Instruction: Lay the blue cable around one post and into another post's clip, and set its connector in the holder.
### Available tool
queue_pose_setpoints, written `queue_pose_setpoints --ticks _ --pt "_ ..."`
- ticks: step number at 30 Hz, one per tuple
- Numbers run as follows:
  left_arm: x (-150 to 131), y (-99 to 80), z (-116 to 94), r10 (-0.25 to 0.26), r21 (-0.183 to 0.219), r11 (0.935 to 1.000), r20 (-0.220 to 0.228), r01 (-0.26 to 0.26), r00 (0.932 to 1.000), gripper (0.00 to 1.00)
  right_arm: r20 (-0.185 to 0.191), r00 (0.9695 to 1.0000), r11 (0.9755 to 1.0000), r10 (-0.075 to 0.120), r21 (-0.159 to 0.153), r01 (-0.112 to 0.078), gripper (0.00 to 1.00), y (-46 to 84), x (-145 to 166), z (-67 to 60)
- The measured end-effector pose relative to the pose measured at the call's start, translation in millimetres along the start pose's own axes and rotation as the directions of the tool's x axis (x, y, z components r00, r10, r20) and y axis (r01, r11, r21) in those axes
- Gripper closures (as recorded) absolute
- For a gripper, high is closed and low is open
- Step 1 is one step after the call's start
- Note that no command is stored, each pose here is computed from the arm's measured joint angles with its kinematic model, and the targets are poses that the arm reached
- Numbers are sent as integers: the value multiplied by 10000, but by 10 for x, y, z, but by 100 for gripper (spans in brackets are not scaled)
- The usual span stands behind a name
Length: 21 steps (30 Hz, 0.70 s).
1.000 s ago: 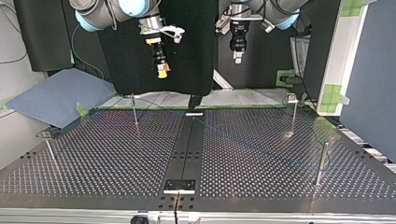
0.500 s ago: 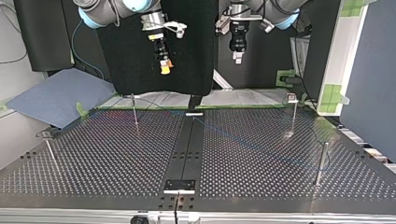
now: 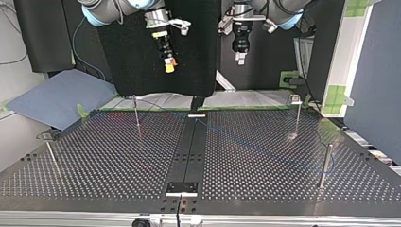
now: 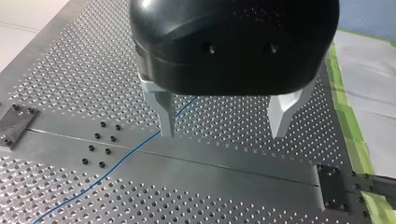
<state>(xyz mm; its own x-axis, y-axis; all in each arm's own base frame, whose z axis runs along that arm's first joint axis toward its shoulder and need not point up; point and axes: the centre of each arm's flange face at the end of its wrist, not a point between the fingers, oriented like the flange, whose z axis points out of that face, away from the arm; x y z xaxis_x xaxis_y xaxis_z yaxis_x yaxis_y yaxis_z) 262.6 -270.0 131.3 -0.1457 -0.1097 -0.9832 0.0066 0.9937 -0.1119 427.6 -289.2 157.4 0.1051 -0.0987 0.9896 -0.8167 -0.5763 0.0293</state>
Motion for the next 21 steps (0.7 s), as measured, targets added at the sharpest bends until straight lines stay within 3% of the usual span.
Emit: queue_pose_setpoints --ticks 21 --pt "9 -1 -19 24 20 10000 -17 -24 10000 0 -36 10000 10000 -10 40 10 1 -20 1 -5"
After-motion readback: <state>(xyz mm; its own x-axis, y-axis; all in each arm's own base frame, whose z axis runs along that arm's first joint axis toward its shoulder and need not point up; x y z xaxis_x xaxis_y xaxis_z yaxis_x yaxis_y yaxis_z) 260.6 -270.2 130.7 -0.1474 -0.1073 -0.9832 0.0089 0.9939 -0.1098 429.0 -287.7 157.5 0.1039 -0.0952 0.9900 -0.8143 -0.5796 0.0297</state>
